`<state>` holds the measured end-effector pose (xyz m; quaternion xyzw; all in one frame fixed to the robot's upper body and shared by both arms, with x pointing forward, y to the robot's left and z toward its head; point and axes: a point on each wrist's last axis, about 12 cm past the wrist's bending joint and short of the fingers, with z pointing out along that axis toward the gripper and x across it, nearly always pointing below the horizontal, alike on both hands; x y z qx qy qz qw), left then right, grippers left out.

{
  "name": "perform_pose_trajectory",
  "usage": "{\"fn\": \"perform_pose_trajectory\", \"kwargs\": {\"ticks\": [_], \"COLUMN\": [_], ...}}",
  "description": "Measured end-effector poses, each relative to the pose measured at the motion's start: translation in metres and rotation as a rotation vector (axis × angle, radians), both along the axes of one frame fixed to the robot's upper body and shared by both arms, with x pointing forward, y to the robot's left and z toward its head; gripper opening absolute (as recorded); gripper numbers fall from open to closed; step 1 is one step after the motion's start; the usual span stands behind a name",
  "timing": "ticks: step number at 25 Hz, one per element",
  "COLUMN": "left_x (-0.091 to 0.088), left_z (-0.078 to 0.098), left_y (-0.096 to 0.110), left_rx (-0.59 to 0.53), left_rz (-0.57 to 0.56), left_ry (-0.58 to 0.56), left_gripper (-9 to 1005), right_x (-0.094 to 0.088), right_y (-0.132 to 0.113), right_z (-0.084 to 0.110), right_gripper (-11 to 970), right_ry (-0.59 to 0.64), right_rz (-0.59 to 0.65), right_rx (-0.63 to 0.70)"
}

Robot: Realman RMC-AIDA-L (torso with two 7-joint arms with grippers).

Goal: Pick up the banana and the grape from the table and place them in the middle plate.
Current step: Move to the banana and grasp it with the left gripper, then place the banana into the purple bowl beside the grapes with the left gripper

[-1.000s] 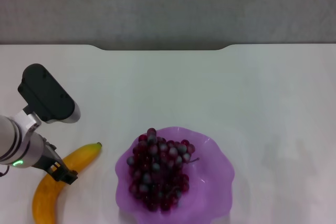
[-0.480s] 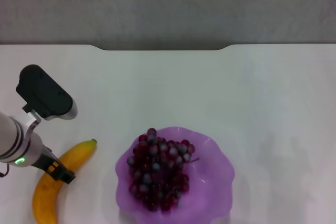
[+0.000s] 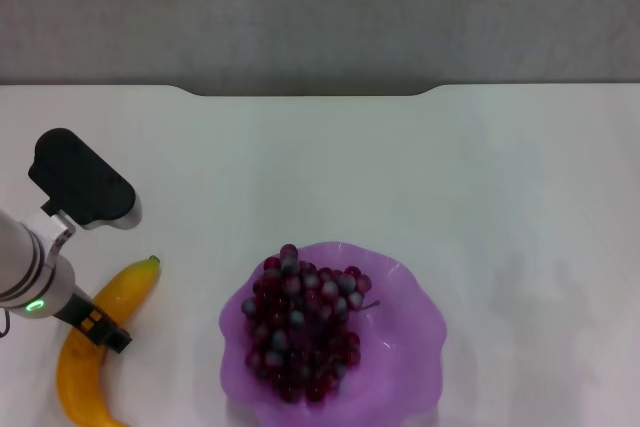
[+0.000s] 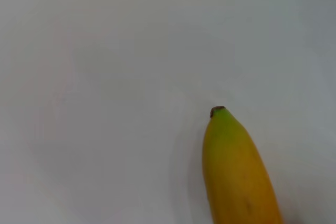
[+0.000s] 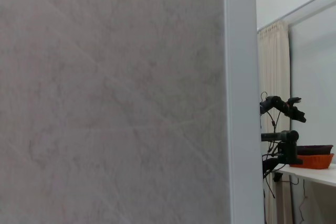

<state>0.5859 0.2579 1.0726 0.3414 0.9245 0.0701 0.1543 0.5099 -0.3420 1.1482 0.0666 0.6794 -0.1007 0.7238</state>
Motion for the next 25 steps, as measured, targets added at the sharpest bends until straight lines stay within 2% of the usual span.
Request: {"fn": "perform_pose_trajectory", "kwargs": {"ticks": [5,19,22,23,25], "left_x": [0.000,0.004,0.004,0.003,0.002], "left_z": [0.000,0.005,0.012,0.019,0.027], "left_y": [0.000,0.000,0.000,0.000,0.000], "left_rx": [0.002,0.005,-0.008,-0.021,-0.034], "left_rz": [0.006,0.019,0.017,0.014,0.011], "left_ry": [0.000,-0.012,-0.054,-0.092,-0.131], "left_gripper": [880,592,520,490,490], "right_x": [0.000,0.000,0.000,0.000,0.000], "right_y": [0.000,0.000,-0.001,-0.001,-0.001], "right_z": [-0.001,-0.001,-0.001,-0.001,-0.001], "right_gripper": [528,529,529,529,529], "right_ry": [0.002,0.003,0.004,0.004,0.004], "right_rz": [-0.001,-0.002,-0.002,-0.003,-0.003], "right_rx": [0.000,0.001,0.001,0.001,0.001]}}
